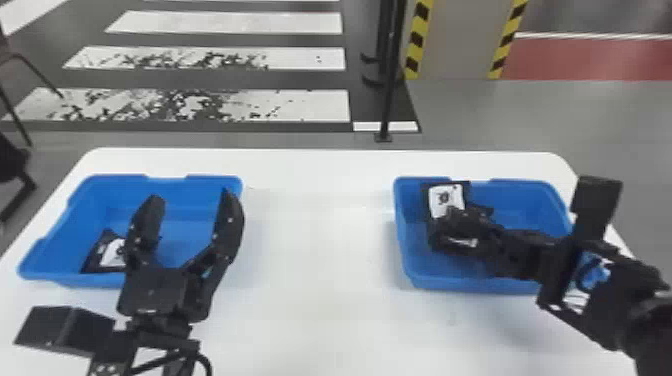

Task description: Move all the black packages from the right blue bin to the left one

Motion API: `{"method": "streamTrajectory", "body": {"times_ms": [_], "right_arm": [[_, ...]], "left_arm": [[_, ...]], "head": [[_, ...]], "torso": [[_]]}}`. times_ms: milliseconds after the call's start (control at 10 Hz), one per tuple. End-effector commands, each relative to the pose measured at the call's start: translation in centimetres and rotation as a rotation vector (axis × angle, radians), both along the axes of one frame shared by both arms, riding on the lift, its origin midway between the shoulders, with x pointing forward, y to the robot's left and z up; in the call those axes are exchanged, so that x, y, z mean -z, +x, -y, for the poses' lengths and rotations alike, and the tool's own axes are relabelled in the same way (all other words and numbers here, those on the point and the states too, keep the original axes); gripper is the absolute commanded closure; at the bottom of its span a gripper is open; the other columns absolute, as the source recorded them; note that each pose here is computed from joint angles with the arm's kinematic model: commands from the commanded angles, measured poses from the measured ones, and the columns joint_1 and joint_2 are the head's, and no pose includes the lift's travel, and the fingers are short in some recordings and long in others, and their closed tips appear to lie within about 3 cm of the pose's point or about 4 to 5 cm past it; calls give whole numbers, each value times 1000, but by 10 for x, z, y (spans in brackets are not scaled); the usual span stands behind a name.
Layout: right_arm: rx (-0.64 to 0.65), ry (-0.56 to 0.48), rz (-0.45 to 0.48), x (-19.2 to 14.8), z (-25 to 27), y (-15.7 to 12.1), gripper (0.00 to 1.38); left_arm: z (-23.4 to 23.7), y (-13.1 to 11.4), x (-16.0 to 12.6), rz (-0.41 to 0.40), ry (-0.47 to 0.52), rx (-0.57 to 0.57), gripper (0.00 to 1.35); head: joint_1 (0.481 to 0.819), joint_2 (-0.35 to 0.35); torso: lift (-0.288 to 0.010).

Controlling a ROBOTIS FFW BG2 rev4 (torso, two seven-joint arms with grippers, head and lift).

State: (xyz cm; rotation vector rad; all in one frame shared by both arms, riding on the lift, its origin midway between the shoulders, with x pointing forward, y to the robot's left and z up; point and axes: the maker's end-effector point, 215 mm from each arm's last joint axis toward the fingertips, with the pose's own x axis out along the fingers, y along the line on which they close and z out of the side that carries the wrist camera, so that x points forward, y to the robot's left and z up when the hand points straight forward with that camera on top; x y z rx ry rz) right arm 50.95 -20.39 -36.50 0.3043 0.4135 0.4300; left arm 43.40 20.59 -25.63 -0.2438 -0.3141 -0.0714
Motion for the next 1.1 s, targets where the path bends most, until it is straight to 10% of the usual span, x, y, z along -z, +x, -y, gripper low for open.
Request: {"method": "streamTrajectory", "body": {"times_ms": [0,300,1000], "right_arm": [[-64,89,49,-32,-17,-3,1194],[-360,241,136,-92,-110,-34,1194],[-746,490,86,-106,-205,-68,1194]], "left_arm": [[3,-2,-8,21,-44,10,188],[6,1,7,-30,-189,32,188],[53,6,-14,-69,-454,238,188]], "head": [[695,-1],[695,59],[695,192]], "torso": [[-180],[-180],[-180]]}}
